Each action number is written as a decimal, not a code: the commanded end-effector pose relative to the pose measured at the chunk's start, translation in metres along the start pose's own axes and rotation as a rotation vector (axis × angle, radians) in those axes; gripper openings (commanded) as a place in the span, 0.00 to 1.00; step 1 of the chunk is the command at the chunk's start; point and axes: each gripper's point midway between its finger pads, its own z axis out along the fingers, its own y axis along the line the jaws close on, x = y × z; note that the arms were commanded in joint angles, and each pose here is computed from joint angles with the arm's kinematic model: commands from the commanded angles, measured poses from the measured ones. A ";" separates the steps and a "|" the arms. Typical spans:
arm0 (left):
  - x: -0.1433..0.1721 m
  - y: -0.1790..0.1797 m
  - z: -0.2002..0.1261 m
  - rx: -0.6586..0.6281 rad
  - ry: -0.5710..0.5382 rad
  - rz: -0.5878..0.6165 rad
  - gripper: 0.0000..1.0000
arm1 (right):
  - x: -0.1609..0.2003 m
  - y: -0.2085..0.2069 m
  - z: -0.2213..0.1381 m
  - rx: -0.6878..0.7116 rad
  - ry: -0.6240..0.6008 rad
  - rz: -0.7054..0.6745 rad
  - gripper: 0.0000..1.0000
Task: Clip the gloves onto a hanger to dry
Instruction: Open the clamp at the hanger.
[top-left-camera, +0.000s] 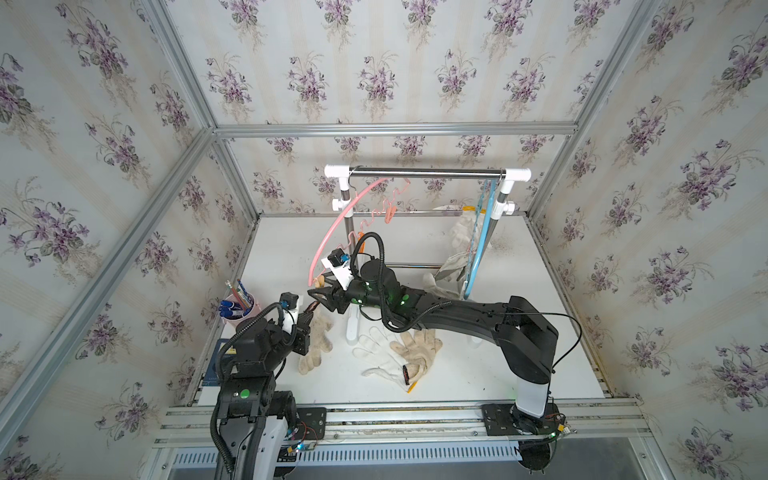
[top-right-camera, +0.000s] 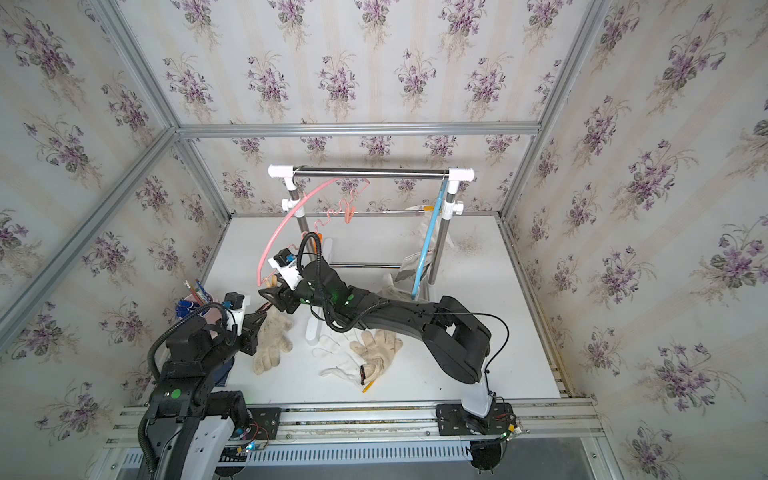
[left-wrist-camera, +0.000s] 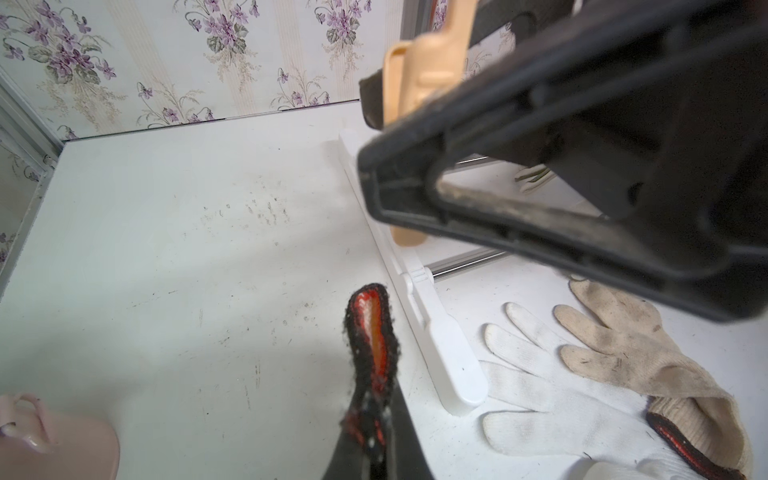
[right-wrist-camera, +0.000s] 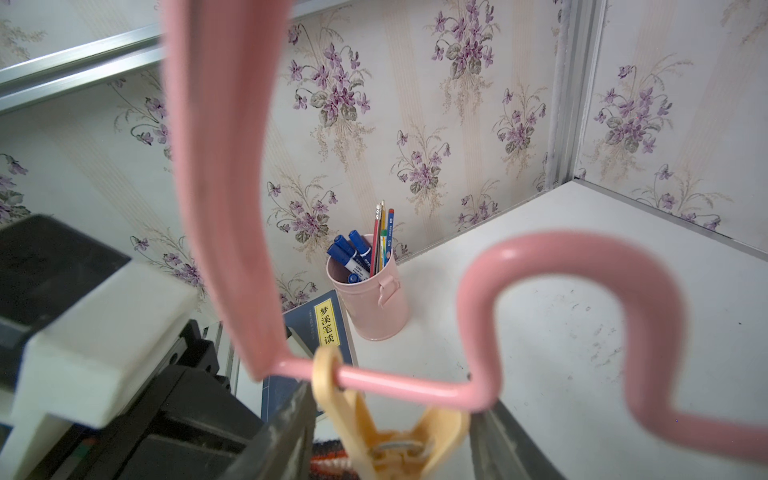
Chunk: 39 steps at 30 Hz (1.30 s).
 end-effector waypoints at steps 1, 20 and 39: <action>-0.011 -0.001 0.000 0.006 -0.045 0.015 0.00 | -0.011 0.004 0.000 -0.014 -0.045 -0.021 0.56; -0.011 -0.001 0.000 0.008 -0.045 0.016 0.00 | -0.020 0.004 -0.003 -0.012 -0.063 -0.037 0.39; -0.026 -0.036 -0.015 0.183 -0.095 0.165 0.00 | -0.025 0.000 -0.018 0.025 -0.055 -0.062 0.22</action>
